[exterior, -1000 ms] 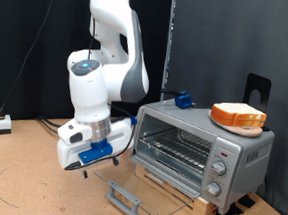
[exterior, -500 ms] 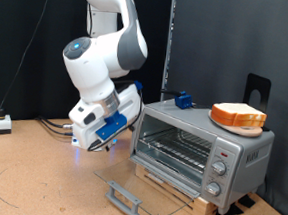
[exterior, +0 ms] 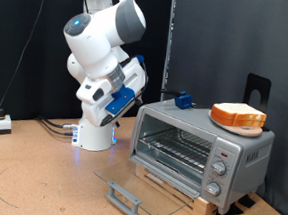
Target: Make a piece of toast with the oven
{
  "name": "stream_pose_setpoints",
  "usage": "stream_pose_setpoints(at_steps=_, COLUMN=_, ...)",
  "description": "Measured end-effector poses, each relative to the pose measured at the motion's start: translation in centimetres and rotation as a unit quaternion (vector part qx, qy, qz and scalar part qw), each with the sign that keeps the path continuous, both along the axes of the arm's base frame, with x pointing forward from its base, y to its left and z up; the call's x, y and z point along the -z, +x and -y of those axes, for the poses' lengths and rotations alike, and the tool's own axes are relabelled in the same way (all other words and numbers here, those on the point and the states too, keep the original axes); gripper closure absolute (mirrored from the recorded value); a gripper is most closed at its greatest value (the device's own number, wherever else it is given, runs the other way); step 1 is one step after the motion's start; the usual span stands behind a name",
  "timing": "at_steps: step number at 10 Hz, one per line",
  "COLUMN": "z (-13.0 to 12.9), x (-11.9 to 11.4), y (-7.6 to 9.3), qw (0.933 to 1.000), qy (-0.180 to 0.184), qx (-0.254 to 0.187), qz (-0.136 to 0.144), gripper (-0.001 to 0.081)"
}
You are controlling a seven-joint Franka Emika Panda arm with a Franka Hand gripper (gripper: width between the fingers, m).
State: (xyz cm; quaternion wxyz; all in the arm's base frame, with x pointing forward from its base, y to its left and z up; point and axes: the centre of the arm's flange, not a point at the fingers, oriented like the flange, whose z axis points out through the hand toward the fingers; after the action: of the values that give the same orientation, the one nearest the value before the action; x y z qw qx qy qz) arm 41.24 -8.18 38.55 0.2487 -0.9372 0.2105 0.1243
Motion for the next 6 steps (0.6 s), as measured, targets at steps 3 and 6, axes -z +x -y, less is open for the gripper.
stream_pose_setpoints(at_steps=3, z=-0.9, x=-0.8, y=-0.7, qw=0.9995, qy=0.018, qx=-0.012, qz=0.021, gripper=-0.0003)
stream_pose_setpoints(at_steps=6, z=-5.0, x=-3.1, y=-1.0, qw=0.9772, qy=0.12, qx=-0.148, qz=0.093, gripper=-0.0003)
